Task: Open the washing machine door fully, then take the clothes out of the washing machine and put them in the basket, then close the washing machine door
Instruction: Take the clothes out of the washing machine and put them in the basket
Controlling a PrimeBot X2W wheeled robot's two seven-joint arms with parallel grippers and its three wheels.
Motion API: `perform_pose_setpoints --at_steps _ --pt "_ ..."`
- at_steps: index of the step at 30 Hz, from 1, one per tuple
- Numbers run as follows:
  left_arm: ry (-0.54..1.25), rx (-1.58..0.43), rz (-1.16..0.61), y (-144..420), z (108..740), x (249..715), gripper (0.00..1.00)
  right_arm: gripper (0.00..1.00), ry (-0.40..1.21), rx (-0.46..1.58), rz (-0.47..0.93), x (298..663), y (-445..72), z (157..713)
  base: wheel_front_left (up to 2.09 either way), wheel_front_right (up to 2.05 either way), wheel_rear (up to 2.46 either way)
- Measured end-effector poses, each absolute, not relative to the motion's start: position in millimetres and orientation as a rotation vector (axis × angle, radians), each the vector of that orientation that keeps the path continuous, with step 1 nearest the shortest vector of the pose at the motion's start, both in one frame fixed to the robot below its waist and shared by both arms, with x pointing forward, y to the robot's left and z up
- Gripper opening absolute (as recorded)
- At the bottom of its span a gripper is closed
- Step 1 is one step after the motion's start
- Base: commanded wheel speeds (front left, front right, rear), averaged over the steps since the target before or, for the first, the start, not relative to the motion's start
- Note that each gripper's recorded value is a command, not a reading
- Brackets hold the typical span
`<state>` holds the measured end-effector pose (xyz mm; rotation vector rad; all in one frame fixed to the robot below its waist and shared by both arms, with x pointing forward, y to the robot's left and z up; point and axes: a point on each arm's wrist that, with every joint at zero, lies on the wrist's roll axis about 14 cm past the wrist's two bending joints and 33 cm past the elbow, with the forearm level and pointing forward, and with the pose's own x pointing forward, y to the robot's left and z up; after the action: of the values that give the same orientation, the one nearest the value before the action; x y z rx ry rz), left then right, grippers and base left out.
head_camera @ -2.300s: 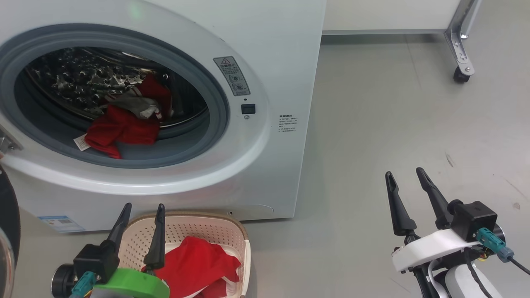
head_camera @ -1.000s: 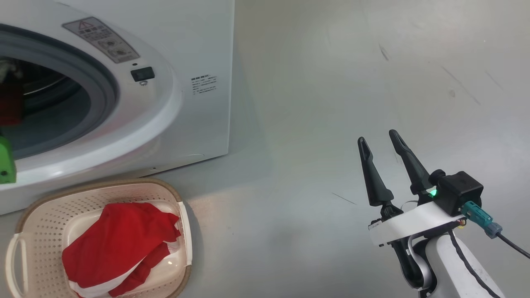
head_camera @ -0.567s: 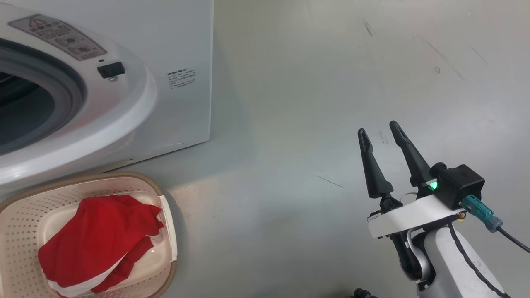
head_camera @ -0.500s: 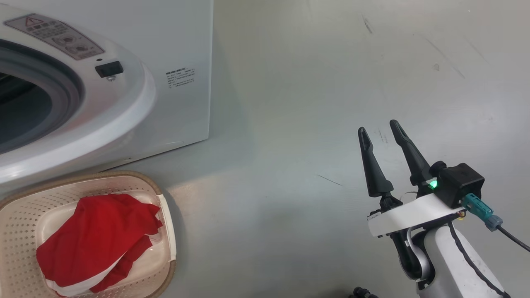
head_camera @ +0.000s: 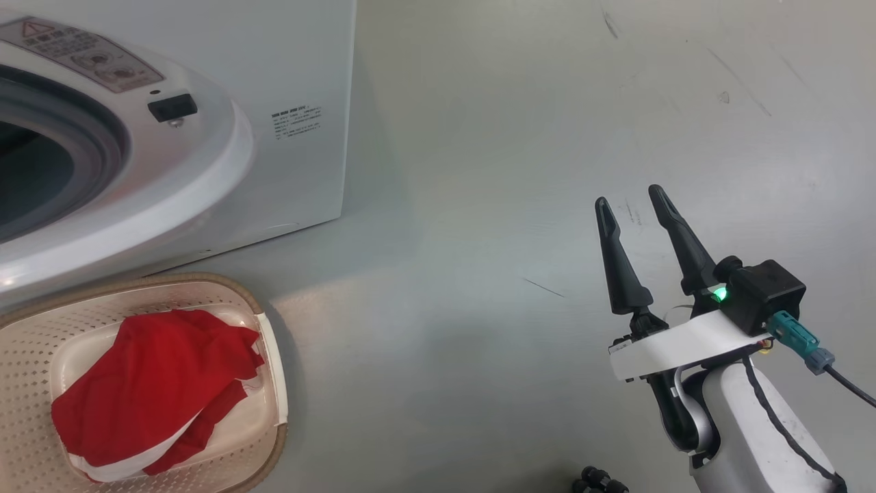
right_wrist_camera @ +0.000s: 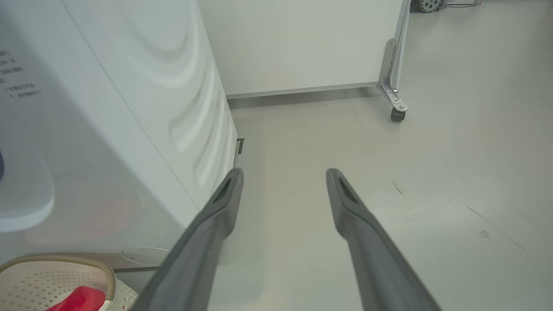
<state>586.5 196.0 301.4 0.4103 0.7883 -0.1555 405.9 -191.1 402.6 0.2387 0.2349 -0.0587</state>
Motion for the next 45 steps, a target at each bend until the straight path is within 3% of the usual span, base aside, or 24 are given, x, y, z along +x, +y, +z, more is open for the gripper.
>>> perform_pose_setpoints --at_steps 20,21,22,23,24,34,45 --pt "0.835 0.453 -0.141 200.1 293.8 596.4 1.0 1.0 0.25 0.23 -0.061 407.2 -192.5 396.0 0.0 0.0 0.0" --pt "0.839 0.451 -0.139 200.2 293.6 596.4 0.79 1.0 0.251 0.229 -0.061 407.2 -192.6 395.8 0.0 0.0 0.0" --pt "0.84 0.447 -0.137 200.4 293.4 596.6 0.79 1.0 0.251 0.229 -0.061 407.3 -192.4 395.7 0.0 0.0 0.0" --pt "0.842 0.444 -0.138 199.7 293.0 596.6 0.36 1.0 0.251 0.229 -0.061 407.4 -192.4 395.5 0.0 0.0 0.0" --pt "0.844 0.44 -0.141 197.8 291.9 595.9 0.0 1.0 0.251 0.228 -0.06 407.7 -192.3 395.5 0.0 0.0 0.0" --pt "0.827 0.421 -0.144 192.5 294.9 599.7 0.0 1.0 0.23 0.225 -0.045 414.6 -189.1 399.3 0.0 0.0 0.0" --pt "0.675 0.362 -0.194 164.8 321.7 603.5 0.0 1.0 0.214 0.223 -0.035 414.8 -187.0 405.4 0.0 0.0 0.0"
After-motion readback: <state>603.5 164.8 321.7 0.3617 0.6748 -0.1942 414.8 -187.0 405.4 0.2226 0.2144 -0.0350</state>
